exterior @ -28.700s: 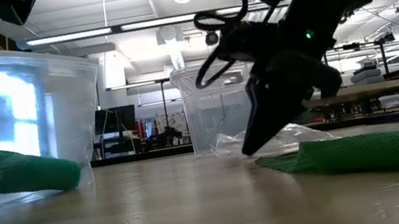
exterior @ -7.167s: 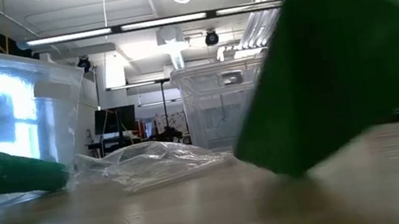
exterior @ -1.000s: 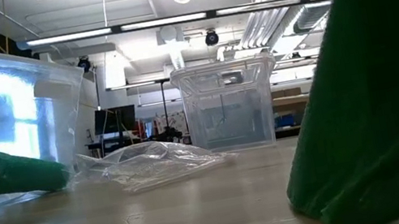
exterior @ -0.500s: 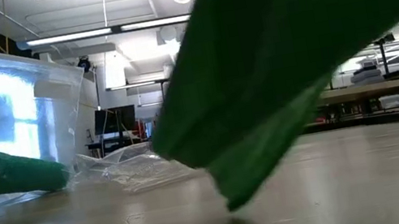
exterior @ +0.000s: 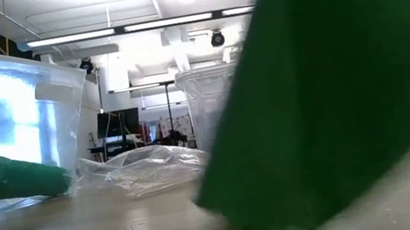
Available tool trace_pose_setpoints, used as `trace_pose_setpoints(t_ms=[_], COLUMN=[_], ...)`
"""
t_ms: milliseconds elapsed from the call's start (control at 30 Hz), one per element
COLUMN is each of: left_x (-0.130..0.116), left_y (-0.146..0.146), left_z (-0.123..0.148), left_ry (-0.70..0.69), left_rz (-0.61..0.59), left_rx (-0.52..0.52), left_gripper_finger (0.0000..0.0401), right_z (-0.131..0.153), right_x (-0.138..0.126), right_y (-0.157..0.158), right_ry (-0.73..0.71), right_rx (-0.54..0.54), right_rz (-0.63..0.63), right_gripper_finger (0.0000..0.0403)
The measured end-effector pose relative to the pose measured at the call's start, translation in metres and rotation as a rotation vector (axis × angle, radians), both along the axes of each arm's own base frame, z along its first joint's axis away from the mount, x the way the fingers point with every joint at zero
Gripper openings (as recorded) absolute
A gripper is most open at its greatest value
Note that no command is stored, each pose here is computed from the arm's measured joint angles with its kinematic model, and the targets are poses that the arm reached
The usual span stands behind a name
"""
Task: Roll bandage
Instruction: Roll the green bandage
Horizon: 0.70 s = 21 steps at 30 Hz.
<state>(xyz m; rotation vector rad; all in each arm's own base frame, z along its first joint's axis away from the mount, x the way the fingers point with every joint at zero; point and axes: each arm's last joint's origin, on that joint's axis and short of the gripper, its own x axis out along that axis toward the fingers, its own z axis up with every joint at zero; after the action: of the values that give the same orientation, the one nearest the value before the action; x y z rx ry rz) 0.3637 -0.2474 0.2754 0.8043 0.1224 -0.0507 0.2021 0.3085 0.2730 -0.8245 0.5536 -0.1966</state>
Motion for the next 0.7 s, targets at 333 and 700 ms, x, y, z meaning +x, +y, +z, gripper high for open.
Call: trace_pose_setpoints(t_ms=[333, 700], left_x=[0.0039, 0.0004], left_y=[0.0053, 0.0034], left_z=[-0.0051, -0.0020], left_ry=[0.053, 0.008], left_rz=[-0.041, 0.088], left_rx=[-0.059, -0.054], left_gripper_finger=[0.0139, 0.0013], right_z=[0.0016, 0.0019], right_x=[0.0008, 0.0016], right_y=[-0.0008, 0.0005], right_ry=[-0.053, -0.077], right_rx=[-0.029, 0.021], right_rz=[-0.014, -0.028], right_gripper_finger=[0.0003, 0.0003])
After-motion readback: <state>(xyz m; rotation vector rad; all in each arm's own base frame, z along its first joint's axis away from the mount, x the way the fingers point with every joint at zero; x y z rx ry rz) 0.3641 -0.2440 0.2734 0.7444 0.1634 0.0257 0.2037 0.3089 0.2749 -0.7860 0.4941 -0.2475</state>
